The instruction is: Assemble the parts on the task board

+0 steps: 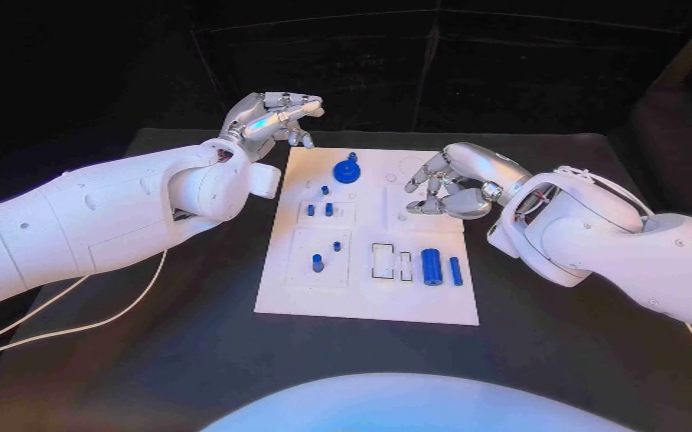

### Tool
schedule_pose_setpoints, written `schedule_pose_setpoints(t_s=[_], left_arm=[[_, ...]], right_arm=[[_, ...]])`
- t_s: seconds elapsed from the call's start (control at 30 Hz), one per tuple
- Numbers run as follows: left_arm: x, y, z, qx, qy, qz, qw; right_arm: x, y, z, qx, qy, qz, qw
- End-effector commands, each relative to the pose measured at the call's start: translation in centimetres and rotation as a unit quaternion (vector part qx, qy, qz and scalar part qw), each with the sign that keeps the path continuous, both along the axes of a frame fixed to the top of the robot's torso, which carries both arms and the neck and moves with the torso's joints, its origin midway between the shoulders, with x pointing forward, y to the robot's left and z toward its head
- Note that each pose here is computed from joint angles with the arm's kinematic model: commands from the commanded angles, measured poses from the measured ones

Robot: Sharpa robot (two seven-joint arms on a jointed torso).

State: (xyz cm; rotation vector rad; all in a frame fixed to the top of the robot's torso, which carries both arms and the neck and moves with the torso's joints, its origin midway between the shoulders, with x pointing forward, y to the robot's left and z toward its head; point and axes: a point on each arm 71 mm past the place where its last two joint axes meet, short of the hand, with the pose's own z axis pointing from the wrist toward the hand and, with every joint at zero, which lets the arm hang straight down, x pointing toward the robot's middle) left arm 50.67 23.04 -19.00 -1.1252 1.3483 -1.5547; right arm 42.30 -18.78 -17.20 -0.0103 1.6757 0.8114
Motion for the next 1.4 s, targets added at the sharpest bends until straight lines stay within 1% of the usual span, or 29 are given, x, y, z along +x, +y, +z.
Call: schedule_pose_setpoints(t_s=[0.03,0.07,0.13,0.17,0.27,0.37,0.53,0.67,1.0,1.4], left_arm=[[0.01,-0.1,0.12,-0.004,-0.003,-0.006,1.000],[0.02,-0.1,0.12,-0.004,-0.003,-0.006,1.000],[0.04,-0.1,0.10,-0.004,-0.003,-0.005,1.000],[0.05,-0.1,0.10,-0.004,-0.003,-0.005,1.000],[0.05,0.0,0.07,-0.003,-0.003,-0.004,1.000],[0.04,0.0,0.05,-0.003,-0.002,-0.004,1.000],[0.01,0.0,0.01,-0.004,-0.002,-0.005,1.000],[-0.01,0.1,-0.01,-0.004,-0.002,-0.005,1.000],[-0.04,0.3,-0.03,-0.003,-0.001,-0.004,1.000],[-0.06,0.3,-0.03,-0.003,0.000,-0.005,1.000]], right_arm=[[0.2,-1.7,-0.3,0.010,0.037,-0.061,0.997],[0.2,-1.9,-0.4,0.006,0.039,-0.065,0.997],[0.0,-2.7,-0.9,-0.016,0.052,-0.080,0.995],[-0.2,-3.1,-1.4,-0.030,0.059,-0.089,0.994],[-0.8,-3.4,-2.5,-0.056,0.070,-0.101,0.991],[-1.4,-3.5,-3.6,-0.081,0.075,-0.109,0.988],[-2.1,-3.0,-4.7,-0.104,0.082,-0.112,0.985],[-2.4,-2.6,-5.2,-0.114,0.088,-0.111,0.983],[-3.2,-1.5,-6.8,-0.140,0.117,-0.098,0.978],[-3.3,-0.6,-7.7,-0.154,0.128,-0.086,0.976]])
